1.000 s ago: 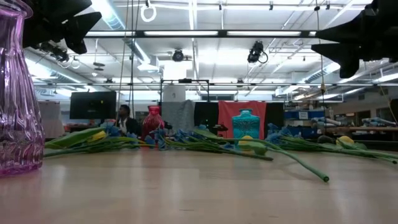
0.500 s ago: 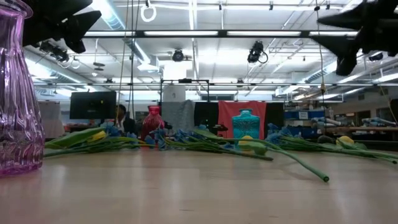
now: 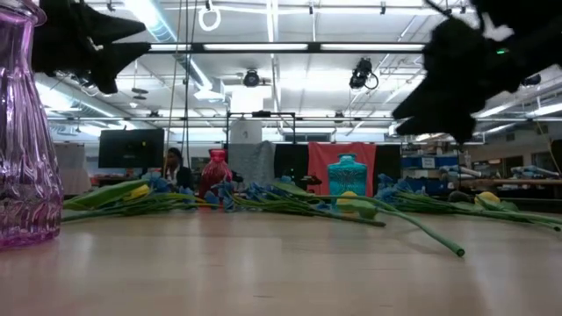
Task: Sort flowers into vase by color
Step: Put the middle black tulip into the red vase
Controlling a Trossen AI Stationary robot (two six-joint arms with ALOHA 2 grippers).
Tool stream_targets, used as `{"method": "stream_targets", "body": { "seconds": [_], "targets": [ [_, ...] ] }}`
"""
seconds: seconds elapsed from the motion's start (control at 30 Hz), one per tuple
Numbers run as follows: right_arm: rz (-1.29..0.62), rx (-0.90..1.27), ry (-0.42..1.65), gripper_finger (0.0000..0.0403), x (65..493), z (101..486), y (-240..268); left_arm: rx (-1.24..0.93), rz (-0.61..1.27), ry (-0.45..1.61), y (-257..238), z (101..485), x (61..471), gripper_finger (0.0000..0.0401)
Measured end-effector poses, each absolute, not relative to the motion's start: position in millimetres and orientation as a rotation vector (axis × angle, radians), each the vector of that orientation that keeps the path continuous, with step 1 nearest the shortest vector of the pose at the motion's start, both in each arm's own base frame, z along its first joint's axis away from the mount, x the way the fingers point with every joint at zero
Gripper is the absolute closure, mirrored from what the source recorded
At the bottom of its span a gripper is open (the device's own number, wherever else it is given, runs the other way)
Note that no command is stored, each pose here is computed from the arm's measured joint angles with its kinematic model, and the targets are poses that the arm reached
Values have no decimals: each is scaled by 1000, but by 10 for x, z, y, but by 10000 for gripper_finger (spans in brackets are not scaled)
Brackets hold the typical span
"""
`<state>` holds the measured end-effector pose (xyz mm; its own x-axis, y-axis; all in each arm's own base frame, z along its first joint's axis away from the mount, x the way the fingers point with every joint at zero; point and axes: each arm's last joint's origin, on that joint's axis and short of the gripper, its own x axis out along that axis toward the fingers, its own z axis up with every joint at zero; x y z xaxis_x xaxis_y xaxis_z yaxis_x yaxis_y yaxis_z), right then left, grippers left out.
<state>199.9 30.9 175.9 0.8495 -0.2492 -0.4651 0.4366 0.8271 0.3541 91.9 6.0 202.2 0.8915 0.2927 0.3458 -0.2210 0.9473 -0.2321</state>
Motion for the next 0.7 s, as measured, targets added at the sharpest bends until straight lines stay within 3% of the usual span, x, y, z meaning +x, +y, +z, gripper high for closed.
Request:
{"method": "stream_targets", "body": {
  "seconds": [0.3, 0.7],
  "targets": [
    [-329, 441, 650, 215, 2879, 1922, 249, -183, 272, -279, 58, 1922, 953, 203],
    [-403, 414, 966, 243, 3468, 1744, 99, -207, 286, -226, 61, 1866, 965, 203]
  ]
}}
